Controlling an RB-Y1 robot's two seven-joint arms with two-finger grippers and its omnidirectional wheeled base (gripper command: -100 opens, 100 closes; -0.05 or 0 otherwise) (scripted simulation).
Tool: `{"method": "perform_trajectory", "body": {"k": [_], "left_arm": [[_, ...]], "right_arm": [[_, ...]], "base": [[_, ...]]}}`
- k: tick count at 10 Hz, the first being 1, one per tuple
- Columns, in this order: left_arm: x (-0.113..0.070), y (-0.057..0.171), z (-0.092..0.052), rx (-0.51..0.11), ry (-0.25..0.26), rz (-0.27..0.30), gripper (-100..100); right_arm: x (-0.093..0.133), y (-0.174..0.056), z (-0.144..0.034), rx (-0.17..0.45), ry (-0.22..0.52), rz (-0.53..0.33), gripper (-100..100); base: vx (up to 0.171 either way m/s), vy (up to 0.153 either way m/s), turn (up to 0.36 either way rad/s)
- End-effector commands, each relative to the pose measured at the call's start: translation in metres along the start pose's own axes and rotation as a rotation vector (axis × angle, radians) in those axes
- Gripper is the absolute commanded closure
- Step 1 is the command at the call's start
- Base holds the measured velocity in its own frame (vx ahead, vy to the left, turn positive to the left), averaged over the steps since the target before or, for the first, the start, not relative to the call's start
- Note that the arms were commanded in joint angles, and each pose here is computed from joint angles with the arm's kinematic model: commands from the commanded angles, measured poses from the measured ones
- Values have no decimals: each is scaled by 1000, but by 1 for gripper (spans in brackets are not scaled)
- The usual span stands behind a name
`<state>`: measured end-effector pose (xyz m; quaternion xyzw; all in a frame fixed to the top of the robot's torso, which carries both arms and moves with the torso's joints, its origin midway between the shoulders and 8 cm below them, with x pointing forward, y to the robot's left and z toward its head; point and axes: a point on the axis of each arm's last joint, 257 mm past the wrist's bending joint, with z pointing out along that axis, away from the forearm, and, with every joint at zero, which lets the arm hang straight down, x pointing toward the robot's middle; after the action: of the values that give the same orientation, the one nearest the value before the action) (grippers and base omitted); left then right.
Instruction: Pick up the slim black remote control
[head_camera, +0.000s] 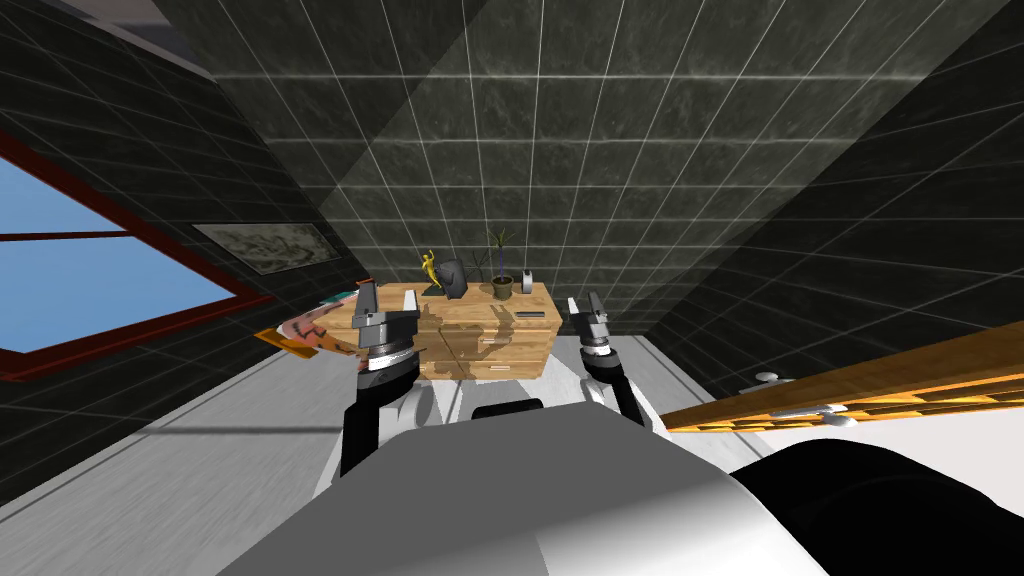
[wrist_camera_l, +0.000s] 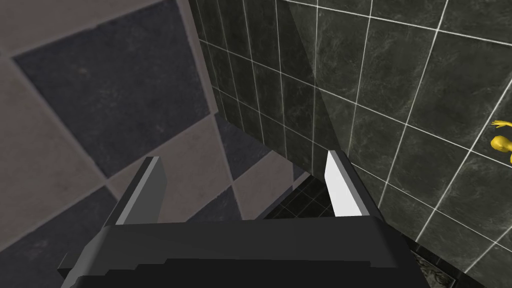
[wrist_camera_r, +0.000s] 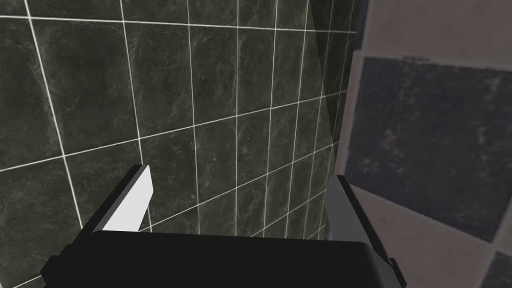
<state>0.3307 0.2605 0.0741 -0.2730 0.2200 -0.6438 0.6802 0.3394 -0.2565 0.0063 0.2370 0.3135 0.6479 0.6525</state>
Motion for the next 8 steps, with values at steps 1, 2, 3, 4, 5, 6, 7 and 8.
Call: {"method": "perform_trajectory", "body": {"k": [1, 2, 3, 4, 5, 6, 7, 8], "left_arm": [[0, 0, 0, 0, 0, 0, 0], [0, 0, 0, 0, 0, 0, 0], [0, 0, 0, 0, 0, 0, 0], [0, 0, 0, 0, 0, 0, 0], [0, 0, 0, 0, 0, 0, 0], [0, 0, 0, 0, 0, 0, 0], [0, 0, 0, 0, 0, 0, 0], [0, 0, 0, 0, 0, 0, 0]], "right_arm": [[7, -22, -8, 52, 64, -32, -100], [11, -37, -17, 90, 105, -53, -100], [12, -37, -17, 92, 116, -57, -100], [16, -53, -27, 134, 166, -84, -100], [19, -68, -37, 173, 207, -107, -100], [19, -69, -38, 178, 221, -113, -100], [22, -86, -52, 222, 272, -140, -100], [22, -86, -52, 223, 279, -144, -100]], "base": [[-120, 73, -45], [-144, 114, -26], [-103, 84, -14], [-96, 53, -8], [-130, 77, -3], [-91, 84, -4], [-95, 99, 9], [-72, 68, -4]]}}
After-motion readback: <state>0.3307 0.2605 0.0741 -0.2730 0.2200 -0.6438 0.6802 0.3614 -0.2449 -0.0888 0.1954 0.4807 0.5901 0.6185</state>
